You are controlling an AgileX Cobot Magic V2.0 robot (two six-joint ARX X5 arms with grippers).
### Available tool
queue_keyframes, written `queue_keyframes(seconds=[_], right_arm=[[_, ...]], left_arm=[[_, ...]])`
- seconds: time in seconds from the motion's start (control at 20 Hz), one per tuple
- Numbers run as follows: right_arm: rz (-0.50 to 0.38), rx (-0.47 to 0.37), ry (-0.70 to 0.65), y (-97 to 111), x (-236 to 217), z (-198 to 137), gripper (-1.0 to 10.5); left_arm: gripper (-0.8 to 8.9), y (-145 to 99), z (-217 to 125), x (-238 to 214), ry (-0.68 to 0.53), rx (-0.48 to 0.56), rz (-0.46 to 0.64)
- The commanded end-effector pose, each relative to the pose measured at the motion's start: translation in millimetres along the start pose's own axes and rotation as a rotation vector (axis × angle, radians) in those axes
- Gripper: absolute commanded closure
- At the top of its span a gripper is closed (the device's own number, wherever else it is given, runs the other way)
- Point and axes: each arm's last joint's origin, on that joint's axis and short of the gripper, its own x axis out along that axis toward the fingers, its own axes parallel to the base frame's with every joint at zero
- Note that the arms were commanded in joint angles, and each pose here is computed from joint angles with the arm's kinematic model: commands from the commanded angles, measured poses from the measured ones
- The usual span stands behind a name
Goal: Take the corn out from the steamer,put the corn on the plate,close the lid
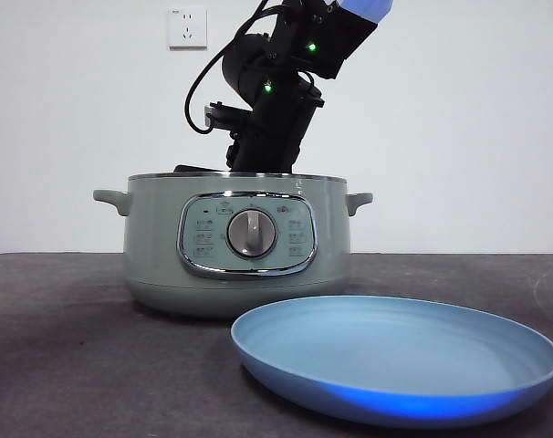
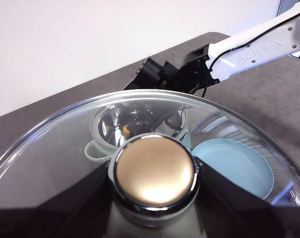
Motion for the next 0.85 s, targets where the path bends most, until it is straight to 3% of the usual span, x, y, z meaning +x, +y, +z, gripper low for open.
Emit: queue_keyframes(seconds=[0.05, 0.2, 0.4, 0.55, 0.85], right_arm=[[0.023, -0.003, 0.007, 1.8, 7.0, -2.9, 9.6], [0.027, -0.018, -0.087, 2.2, -28.2, 16.6, 9.6], [0.043, -0.038, -0.243, -0.1, -138.8, 44.9, 9.6], [0.032, -0.098, -0.208, -5.9, -219.0, 33.9, 9.6], [0.017, -0.118, -0.151, -17.1, -280.0, 0.9, 9.6]], left_arm=[[8.19, -0.1, 5.0, -4.0, -0.064, 0.009, 0.007], [8.20, 0.0, 5.9, -4.1, -0.073, 0.011, 0.008], [8.20, 0.1, 6.8, -4.1, -0.082, 0.013, 0.009], [8.20, 0.3, 8.1, -4.1, -0.094, 0.016, 0.011], [8.20, 0.8, 9.2, -2.5, -0.095, 0.016, 0.011]])
